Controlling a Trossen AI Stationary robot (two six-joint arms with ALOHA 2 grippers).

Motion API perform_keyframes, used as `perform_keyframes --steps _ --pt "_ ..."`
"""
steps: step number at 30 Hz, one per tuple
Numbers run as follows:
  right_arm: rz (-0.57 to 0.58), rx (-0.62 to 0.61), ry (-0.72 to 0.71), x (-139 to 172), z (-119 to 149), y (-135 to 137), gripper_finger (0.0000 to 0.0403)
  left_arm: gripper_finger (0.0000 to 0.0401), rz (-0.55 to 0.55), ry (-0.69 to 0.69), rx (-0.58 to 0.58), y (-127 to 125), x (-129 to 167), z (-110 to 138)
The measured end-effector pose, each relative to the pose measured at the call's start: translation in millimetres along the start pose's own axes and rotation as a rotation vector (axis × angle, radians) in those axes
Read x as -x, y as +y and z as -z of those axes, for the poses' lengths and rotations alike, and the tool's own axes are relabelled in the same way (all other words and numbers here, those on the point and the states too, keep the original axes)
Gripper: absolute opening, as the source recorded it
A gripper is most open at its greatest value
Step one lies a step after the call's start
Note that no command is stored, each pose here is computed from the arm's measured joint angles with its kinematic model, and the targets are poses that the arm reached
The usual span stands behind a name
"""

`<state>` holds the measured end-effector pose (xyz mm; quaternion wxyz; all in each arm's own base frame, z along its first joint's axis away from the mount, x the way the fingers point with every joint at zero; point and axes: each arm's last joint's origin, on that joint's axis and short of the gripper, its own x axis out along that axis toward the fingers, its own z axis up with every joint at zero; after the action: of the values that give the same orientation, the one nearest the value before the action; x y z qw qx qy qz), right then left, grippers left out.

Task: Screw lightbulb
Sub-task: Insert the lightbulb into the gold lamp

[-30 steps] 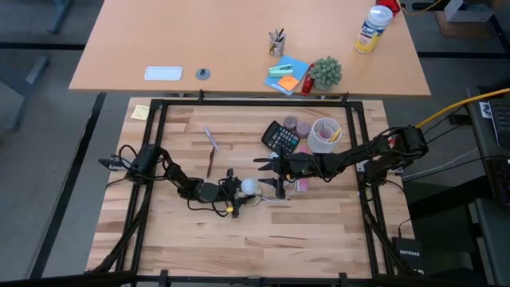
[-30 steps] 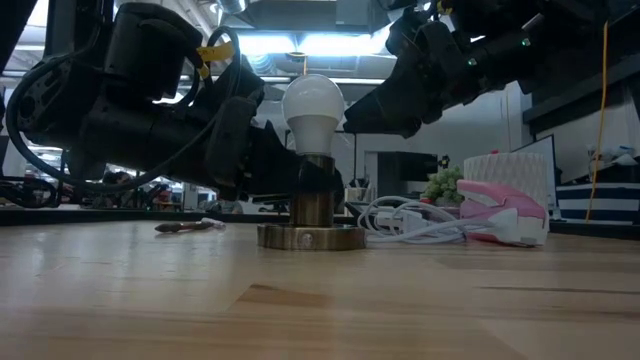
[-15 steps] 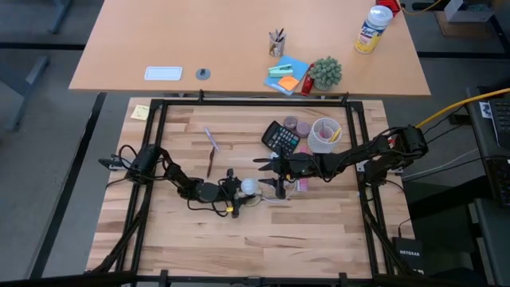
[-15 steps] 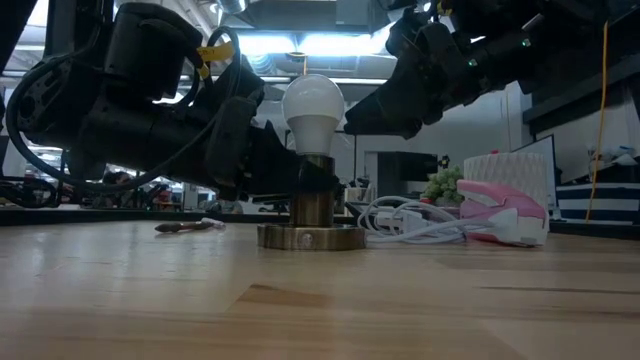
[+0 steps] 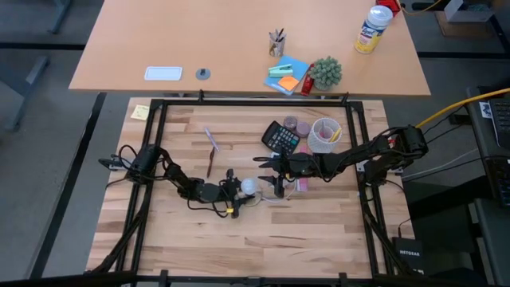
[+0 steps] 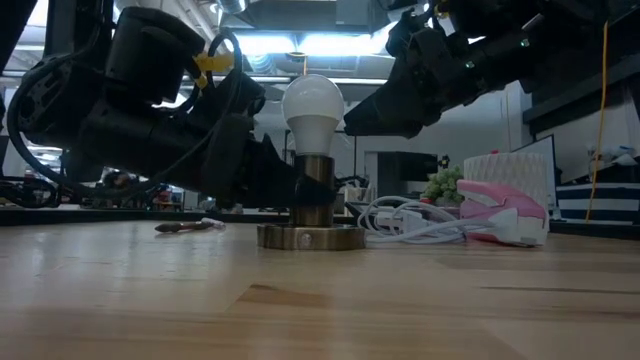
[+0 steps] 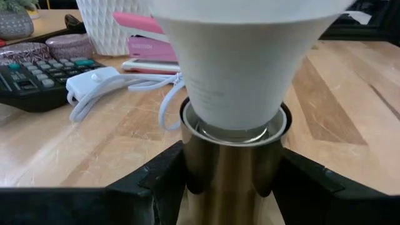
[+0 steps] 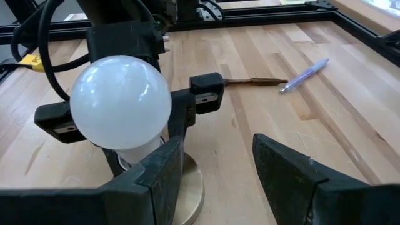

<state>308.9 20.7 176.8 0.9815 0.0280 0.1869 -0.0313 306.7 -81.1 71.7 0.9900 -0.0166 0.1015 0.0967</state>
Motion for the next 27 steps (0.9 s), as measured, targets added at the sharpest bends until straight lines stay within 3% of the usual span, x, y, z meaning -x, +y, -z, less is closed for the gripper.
perform_keyframes --steps 16,27 --pt "-0.001 0.000 0.000 0.0 0.0 0.2 0.0198 0.0204 -0.004 0.003 0.008 0.7 -0.3 0.3" --pt "-0.001 0.000 0.000 0.0 0.0 0.2 0.0198 0.0292 -0.014 0.001 0.023 1.0 -0.3 0.2"
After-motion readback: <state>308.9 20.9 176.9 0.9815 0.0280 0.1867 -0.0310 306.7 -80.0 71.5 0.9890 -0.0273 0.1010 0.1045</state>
